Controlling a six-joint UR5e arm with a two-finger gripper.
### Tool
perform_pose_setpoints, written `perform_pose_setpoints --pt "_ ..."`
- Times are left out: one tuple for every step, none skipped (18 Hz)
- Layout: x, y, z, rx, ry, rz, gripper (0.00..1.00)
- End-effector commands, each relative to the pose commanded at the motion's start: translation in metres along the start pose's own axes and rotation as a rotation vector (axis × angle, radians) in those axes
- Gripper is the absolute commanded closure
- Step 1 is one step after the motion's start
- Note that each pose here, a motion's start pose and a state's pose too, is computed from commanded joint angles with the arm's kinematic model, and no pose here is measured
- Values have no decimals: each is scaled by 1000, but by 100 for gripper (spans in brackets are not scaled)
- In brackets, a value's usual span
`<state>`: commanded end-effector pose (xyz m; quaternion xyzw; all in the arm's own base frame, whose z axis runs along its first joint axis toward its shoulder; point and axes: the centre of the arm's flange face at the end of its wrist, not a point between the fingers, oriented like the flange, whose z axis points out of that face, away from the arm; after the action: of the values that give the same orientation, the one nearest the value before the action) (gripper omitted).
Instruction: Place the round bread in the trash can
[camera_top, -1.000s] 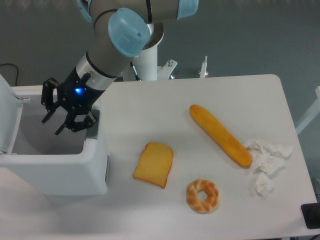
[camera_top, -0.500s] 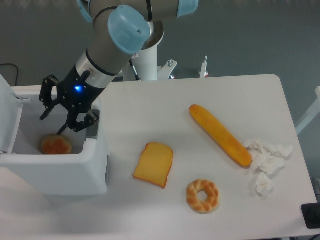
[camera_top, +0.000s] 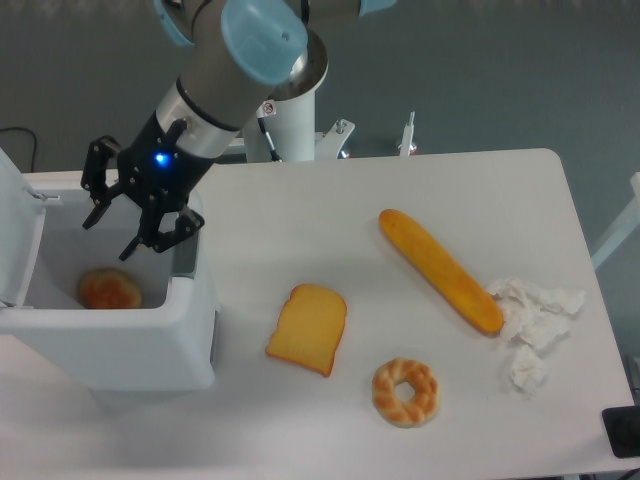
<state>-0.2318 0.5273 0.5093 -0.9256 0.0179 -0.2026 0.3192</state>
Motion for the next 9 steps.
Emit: perform_pose_setpoints --pt "-2 -1 -4 5 -8 1 43" --pt "-6 -1 -11 12 -20 5 41" --pt "-11 1 -19 22 -37 17 33" --pt "-11 1 -27 31 -56 35 30" --pt "-14 3 -37 42 -73 35 28" --pt "-19 5 -44 50 -86 28 27" --pt "-22 6 -47 54 -93 26 24" --pt "-24 6 -48 55 -95 24 24" --pt "-25 7 -50 58 -99 27 21"
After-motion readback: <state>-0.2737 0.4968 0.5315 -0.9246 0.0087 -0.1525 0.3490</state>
